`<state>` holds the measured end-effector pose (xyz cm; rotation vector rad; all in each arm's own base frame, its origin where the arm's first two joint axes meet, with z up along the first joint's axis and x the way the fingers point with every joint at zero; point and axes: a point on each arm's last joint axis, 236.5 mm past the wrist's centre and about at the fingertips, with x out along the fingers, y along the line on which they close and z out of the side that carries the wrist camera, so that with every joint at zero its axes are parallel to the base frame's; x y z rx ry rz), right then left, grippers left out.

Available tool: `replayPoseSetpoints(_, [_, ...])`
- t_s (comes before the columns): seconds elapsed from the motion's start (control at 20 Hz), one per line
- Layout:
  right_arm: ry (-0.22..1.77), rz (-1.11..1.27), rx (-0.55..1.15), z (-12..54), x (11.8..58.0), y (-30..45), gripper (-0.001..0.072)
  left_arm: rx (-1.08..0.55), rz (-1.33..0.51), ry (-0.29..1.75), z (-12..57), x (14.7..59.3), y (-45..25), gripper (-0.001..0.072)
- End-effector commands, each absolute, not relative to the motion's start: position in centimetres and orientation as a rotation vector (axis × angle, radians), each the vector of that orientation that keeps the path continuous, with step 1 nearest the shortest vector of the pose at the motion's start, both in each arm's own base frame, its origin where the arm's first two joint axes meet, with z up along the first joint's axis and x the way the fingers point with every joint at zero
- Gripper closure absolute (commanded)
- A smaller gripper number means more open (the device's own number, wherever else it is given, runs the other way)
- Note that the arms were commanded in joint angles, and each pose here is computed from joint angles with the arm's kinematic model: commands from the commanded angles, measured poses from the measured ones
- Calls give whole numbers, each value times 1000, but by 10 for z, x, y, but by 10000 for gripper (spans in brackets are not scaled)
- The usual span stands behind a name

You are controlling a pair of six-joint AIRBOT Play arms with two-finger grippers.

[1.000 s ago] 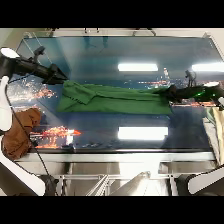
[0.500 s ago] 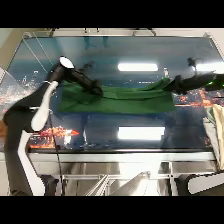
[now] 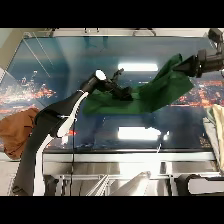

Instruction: Fold the shirts.

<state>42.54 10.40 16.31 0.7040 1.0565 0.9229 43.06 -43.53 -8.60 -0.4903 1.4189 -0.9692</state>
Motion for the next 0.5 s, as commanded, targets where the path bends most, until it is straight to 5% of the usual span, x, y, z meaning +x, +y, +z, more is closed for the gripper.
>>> replayPoseSetpoints(0.0, [1023,941,736,178,438,161,696,-674,-1173,1361,-18,419,-454,708])
replayPoseSetpoints(0.15, [1050,881,651,141,453,230,696,-662,-1337,1275,81,420,-389,709])
replayPoseSetpoints(0.45, [1133,788,643,21,453,393,696,-623,-1158,875,233,467,-213,708])
